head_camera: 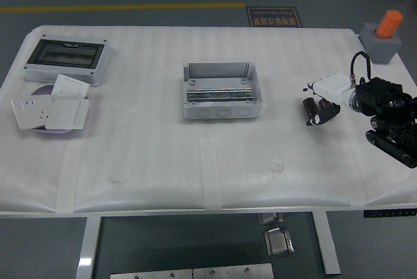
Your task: Pick up the battery,place it into the box
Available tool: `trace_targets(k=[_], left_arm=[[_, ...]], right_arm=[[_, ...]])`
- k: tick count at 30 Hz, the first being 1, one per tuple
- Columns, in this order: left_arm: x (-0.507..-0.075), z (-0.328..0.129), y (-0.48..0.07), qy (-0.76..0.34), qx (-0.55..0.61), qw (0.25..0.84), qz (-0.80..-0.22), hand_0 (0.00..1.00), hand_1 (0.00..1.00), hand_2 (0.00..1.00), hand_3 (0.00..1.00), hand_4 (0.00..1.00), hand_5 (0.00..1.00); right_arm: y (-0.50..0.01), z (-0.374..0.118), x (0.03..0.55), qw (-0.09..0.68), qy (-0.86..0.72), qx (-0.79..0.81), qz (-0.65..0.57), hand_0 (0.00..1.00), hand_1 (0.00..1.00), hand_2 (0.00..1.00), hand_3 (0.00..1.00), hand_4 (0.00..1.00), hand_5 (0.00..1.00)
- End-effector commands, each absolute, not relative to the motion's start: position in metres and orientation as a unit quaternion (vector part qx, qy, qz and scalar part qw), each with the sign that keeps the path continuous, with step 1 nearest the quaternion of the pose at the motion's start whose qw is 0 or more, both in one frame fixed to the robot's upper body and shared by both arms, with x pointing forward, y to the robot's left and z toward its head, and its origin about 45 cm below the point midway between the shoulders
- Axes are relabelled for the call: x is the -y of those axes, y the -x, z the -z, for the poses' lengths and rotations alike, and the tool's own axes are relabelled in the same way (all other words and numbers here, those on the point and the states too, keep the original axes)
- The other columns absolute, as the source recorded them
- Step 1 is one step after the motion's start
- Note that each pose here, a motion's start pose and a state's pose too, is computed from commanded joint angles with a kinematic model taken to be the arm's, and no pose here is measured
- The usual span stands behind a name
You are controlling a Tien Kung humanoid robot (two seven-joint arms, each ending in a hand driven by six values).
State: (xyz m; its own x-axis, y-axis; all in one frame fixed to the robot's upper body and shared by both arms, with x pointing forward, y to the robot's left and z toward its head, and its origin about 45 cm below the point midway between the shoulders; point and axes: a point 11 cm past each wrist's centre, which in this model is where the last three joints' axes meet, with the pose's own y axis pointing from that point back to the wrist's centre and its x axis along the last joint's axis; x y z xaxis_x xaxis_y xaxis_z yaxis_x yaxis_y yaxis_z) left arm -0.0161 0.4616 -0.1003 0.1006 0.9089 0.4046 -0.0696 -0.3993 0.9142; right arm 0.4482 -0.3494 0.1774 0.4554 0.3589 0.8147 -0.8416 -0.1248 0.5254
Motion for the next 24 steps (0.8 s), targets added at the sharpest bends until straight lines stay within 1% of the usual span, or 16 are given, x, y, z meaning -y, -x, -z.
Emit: trace_targets(k=[1,2,8,13,14,19,20,24], left_arm=[[-0.4617,0.1003,0.0156,-0.607,-0.345,0.426,-0.575,0.591,0.616,0.513,0.648,0.579,0.328],[-0.4617,0.1003,0.0153,-0.607,-0.345,0.426,-0.575,0.591,0.617,0.513,0.647,0.571,0.323],[-0.4615,0.1003,0.0136,-0.606,-0.343,0.427,-0.576,0.591,0.617,0.510,0.646,0.565,0.321],[-0.4621,0.1000,0.0131,-0.606,-0.342,0.427,-0.577,0.591,0.617,0.510,0.646,0.565,0.321],[-0.4621,0.1000,0.0132,-0.606,-0.342,0.427,-0.577,0.591,0.618,0.510,0.646,0.562,0.318],[-0.4621,0.1000,0.0124,-0.606,-0.341,0.428,-0.577,0.591,0.618,0.510,0.646,0.562,0.318],[-0.4621,0.0999,0.0119,-0.606,-0.341,0.428,-0.578,0.591,0.618,0.511,0.647,0.559,0.318],[-0.4619,0.1000,0.0112,-0.606,-0.340,0.429,-0.578,0.591,0.618,0.511,0.647,0.559,0.318]], right_arm=[[-0.4481,-0.1773,0.3498,0.628,-0.578,0.208,-0.478,0.692,0.718,0.800,0.935,0.998,0.562],[-0.4478,-0.1770,0.3501,0.628,-0.577,0.208,-0.478,0.691,0.717,0.799,0.932,0.998,0.584],[-0.4461,-0.1751,0.3528,0.627,-0.574,0.209,-0.483,0.688,0.715,0.796,0.925,0.998,0.588],[-0.4453,-0.1755,0.3532,0.622,-0.571,0.211,-0.493,0.688,0.715,0.796,0.925,0.998,0.588],[-0.4451,-0.1756,0.3534,0.621,-0.570,0.210,-0.495,0.673,0.704,0.778,0.885,0.979,0.564],[-0.4437,-0.1756,0.3547,0.619,-0.566,0.206,-0.505,0.673,0.704,0.778,0.885,0.979,0.564],[-0.4434,-0.1753,0.3550,0.619,-0.565,0.204,-0.506,0.650,0.689,0.757,0.838,0.772,0.404],[-0.4430,-0.1754,0.3552,0.618,-0.562,0.199,-0.513,0.650,0.689,0.757,0.838,0.772,0.404]])
